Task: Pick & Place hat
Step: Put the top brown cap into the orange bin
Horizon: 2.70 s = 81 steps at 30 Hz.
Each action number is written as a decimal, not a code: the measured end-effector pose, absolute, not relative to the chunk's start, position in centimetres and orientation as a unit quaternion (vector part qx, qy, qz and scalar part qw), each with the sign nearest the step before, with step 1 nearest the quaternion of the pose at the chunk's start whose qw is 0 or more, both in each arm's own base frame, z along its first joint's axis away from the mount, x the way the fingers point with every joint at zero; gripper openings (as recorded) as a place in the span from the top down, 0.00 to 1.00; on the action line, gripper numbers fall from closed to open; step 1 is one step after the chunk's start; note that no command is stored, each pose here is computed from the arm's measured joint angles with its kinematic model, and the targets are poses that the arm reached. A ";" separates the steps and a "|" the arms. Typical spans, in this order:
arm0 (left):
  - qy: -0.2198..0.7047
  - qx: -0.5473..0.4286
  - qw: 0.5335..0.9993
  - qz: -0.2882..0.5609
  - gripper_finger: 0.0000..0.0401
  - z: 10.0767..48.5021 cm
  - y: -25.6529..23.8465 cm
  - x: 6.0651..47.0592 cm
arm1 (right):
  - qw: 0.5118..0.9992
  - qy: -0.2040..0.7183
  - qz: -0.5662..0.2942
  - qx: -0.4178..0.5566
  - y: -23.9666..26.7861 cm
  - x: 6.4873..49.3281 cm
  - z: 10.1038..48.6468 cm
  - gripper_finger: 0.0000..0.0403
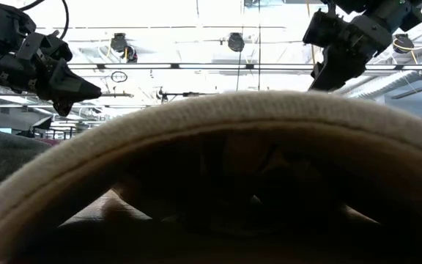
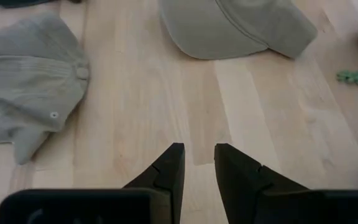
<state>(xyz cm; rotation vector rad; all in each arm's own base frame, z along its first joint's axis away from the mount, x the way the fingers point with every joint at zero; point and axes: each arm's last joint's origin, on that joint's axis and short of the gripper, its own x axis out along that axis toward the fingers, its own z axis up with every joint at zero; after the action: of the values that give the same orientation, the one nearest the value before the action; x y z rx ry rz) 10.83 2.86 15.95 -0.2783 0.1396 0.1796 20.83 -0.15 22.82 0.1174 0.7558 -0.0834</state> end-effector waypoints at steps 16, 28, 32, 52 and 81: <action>-0.028 -0.095 0.995 -0.013 0.90 18.1 1.9 11.1 | 0.965 0.255 -0.050 0.020 -0.1 20.9 19.5 0.81; -0.032 -0.065 0.997 -0.006 0.90 18.2 1.2 11.2 | 0.966 0.255 -0.046 0.014 0.3 20.8 19.3 0.81; -0.031 -0.065 0.997 -0.014 0.89 18.1 1.0 11.3 | 0.972 0.228 -0.045 0.016 0.3 21.1 19.7 0.81; 0.000 -0.058 0.998 0.033 0.53 17.4 0.7 13.0 | 0.976 0.215 -0.044 -0.005 0.7 22.0 19.3 0.81; 0.082 0.003 0.989 0.121 0.52 20.4 3.6 17.1 | 0.969 0.172 -0.146 -0.099 -3.8 21.5 19.3 0.81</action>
<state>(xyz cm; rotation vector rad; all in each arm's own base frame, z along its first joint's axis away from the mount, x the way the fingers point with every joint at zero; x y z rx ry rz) 17.07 3.64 20.40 0.0063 0.1649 0.2424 21.51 -3.77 19.26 -0.2008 0.3486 -0.2955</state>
